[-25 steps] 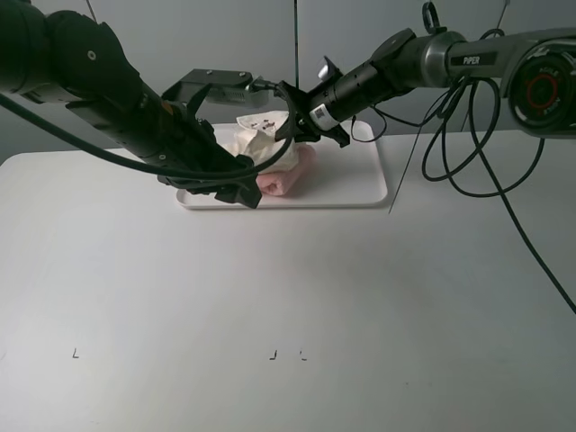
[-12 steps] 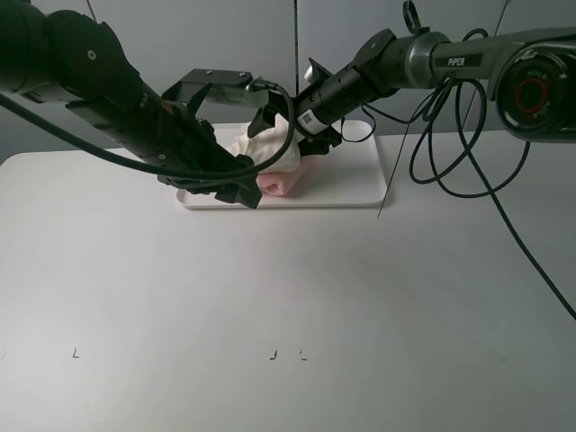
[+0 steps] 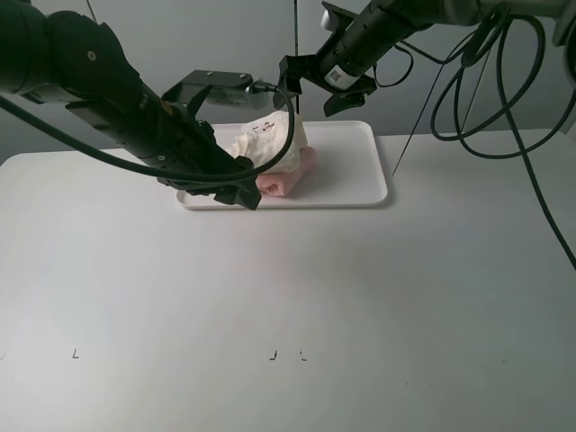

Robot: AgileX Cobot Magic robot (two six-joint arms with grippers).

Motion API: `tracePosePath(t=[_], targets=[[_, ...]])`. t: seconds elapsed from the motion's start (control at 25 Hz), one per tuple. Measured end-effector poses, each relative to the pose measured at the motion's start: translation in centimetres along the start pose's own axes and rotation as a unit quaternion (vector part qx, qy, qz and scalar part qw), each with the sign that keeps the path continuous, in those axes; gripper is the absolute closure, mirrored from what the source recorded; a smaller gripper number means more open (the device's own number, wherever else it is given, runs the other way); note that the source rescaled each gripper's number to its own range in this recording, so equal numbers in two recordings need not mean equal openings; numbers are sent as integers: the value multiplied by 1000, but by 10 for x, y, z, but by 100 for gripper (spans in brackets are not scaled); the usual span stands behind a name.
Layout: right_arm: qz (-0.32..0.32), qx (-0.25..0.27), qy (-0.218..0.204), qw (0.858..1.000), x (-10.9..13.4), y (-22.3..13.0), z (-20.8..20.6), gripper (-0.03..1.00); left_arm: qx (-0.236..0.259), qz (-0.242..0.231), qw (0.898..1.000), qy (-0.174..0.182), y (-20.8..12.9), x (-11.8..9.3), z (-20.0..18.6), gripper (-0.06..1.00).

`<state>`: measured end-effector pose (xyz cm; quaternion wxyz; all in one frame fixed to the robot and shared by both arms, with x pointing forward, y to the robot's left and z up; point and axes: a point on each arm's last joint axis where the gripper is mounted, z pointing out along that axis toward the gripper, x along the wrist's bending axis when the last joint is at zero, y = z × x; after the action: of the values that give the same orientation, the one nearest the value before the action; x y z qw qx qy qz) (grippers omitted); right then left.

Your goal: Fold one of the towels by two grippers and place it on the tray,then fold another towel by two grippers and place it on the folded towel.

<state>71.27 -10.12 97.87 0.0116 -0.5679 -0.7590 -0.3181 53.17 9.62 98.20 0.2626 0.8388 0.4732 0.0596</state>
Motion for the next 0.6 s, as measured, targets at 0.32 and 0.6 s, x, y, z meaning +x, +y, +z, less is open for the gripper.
tracePosePath(t=[0.32, 0.6], targets=[[-33, 26, -97, 994, -1, -21, -56, -3, -48, -23, 998, 20, -3, 17, -45, 0], [-66, -13, -159, 985, 8, -105, -143, -3, -97, -112, 986, 80, -58, 62, -110, 0]])
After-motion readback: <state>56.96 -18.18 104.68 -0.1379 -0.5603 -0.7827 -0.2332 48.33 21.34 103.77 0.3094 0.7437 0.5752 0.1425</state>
